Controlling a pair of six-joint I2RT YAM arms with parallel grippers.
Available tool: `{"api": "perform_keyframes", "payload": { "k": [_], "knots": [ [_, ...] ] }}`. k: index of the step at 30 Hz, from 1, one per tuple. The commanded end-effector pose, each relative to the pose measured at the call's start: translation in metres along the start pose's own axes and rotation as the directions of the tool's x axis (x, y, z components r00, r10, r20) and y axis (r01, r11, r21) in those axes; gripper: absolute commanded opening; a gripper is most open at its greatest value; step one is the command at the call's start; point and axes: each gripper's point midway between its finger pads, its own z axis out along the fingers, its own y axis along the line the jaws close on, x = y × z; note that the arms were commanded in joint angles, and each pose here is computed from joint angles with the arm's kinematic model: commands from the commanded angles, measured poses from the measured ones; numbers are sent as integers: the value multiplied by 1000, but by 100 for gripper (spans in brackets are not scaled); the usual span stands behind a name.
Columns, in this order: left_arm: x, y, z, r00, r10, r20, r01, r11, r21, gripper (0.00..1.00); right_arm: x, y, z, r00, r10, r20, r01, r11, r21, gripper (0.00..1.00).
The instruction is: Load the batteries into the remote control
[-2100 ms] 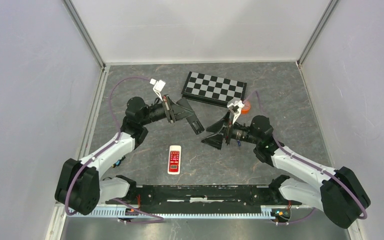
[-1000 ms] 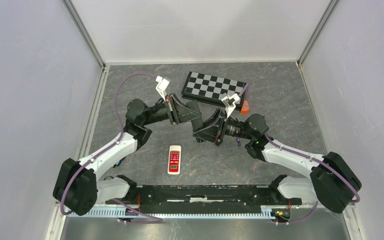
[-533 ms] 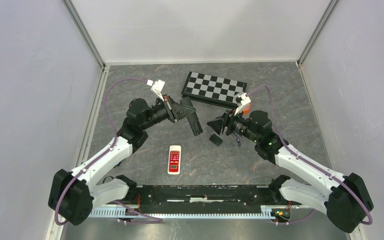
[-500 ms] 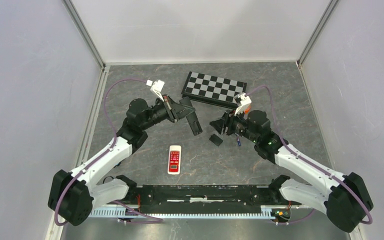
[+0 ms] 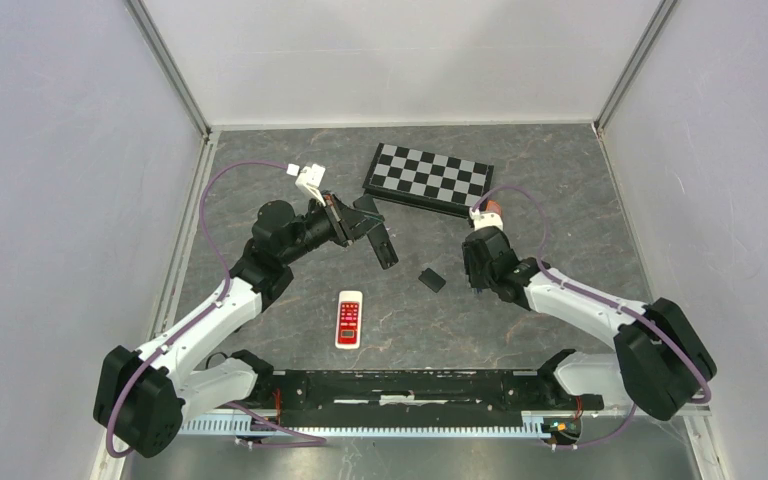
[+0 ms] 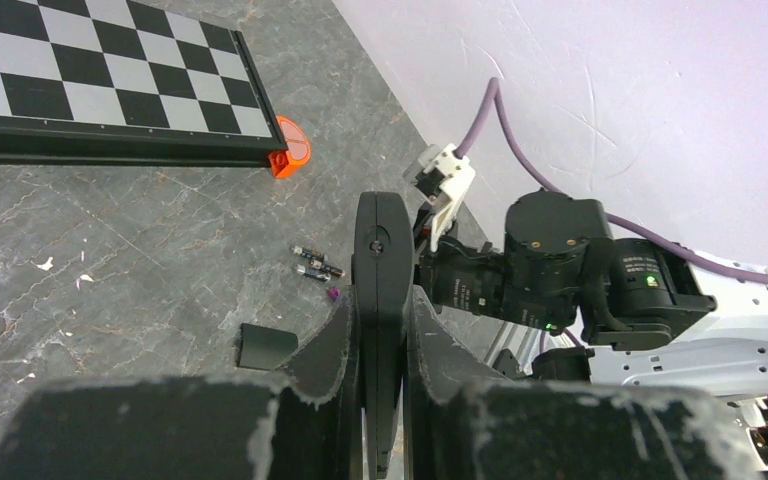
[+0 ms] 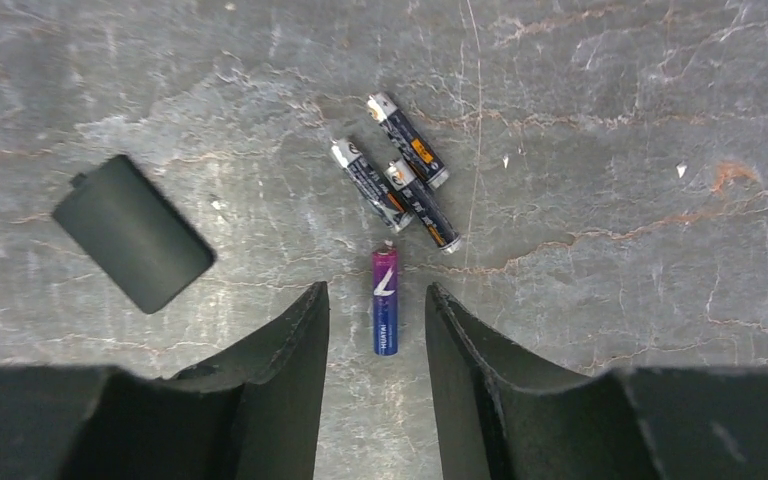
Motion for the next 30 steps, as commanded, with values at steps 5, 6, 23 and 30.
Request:
{"api": "perform_keyframes", "payload": {
  "k": [5,6,23,30],
  "knots": [
    [-12,-7,-3,996,73,44,-74,997,24,2,-15,2,13,1000,0,30,0,1000,-12,44],
    [-11,-7,-3,996,72,43,-74,997,24,2,-17,3,14,999,-9,40,10,1000,-18,44],
    [-11,-7,0,997,71,27,-72,997,25,2,-29,-24,32,999,-29,42,27,998,58,22],
    [-11,-8,0,997,68,26,-69,997,28,2,-42,-19,44,995,-84,48,83,996,30,27]
  ]
}}
